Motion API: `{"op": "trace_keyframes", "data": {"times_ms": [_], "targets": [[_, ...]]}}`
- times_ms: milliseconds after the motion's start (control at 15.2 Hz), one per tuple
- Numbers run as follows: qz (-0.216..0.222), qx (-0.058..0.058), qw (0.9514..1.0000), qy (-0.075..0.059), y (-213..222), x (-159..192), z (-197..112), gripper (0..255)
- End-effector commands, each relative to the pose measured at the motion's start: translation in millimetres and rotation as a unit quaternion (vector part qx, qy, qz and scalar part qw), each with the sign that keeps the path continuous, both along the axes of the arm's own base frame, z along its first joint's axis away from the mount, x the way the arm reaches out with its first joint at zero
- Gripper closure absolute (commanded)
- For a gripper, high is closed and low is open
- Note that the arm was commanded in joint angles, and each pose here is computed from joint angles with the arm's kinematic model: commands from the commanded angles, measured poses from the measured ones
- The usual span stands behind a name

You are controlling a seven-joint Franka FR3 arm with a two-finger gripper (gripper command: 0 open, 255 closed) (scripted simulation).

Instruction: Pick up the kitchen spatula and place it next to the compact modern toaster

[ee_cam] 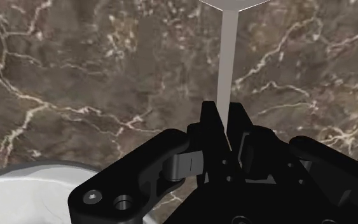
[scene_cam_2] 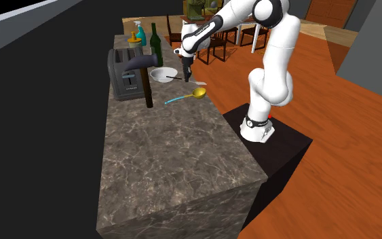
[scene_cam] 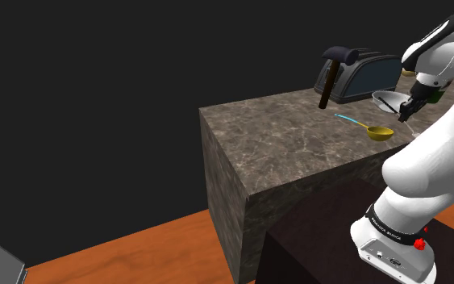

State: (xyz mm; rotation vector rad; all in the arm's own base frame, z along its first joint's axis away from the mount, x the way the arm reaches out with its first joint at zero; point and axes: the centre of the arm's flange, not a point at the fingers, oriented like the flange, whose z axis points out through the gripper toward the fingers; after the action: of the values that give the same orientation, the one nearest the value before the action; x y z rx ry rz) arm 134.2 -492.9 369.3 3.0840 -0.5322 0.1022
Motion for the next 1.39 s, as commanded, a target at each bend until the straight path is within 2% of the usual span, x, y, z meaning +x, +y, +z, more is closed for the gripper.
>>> {"op": "trace_keyframes", "data": {"times_ms": [0,66,594,660,990,1254,1320], "targets": [[0.0,0.0,1.0,0.0,0,0,-10,255],[0.0,0.0,1.0,0.0,0,0,-19,255],[0.0,0.0,1.0,0.0,0,0,-19,255],[0.0,0.0,1.0,0.0,0,0,-19,0],[0.0,0.0,1.0,0.0,0,0,-19,0],[0.0,0.0,1.0,0.0,1,-3,31,0],[0.0,0.0,1.0,0.0,1,-3,31,0]]}}
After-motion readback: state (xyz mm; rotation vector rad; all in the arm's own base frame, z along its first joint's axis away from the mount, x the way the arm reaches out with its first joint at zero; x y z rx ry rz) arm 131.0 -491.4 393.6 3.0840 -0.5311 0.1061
